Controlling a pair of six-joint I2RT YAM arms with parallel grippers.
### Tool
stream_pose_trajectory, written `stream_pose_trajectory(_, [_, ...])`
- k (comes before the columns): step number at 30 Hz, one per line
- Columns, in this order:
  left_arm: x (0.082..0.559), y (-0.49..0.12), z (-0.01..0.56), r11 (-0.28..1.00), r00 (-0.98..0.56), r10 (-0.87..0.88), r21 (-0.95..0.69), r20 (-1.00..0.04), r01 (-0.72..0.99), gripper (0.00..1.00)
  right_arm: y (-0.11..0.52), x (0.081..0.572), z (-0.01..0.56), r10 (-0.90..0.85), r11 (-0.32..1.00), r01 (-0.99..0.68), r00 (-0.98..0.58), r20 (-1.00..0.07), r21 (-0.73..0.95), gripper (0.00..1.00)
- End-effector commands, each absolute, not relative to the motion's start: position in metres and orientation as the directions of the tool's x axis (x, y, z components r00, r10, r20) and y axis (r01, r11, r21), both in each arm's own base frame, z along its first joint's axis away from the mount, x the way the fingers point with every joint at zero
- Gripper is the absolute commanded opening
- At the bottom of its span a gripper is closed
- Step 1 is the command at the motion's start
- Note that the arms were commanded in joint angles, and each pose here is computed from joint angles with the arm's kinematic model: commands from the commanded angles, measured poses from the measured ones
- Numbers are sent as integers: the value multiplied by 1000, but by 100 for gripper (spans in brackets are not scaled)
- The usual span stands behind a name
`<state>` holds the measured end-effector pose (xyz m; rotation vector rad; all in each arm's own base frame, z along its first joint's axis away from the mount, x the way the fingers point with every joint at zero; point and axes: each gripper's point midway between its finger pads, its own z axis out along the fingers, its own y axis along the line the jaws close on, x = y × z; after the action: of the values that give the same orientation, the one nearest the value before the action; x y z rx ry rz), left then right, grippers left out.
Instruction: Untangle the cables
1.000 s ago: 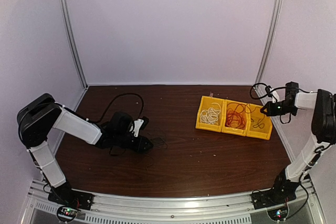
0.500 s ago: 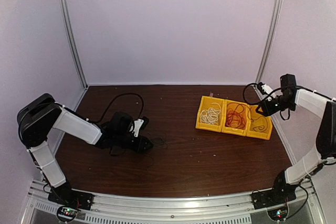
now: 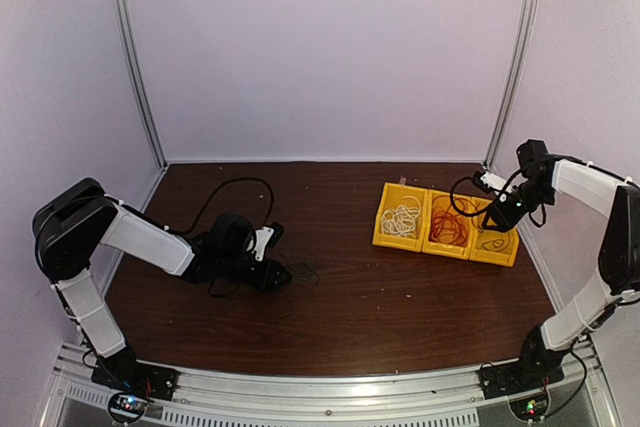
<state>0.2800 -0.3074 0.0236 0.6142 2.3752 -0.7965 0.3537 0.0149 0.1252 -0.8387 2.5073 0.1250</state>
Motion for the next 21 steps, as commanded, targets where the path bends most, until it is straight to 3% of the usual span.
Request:
stream_pose_trajectory(1, [263,-288,-13,769,-799,301,-363,-521,526,38,6,346,118,-618,765,-636,-682,-391,-102,43])
stream_pose_trajectory(13, [262,-283,-8,778,-797,284,-357,-533,517,38,-3,352,91,-659,740,-664,-684,-314,-105,39])
stream_pose_trajectory(21, [262,-285,-9,772,-797,287,-364,-532,521,38,-5,365,77,-585,801,-588,-729,-354,-112,6])
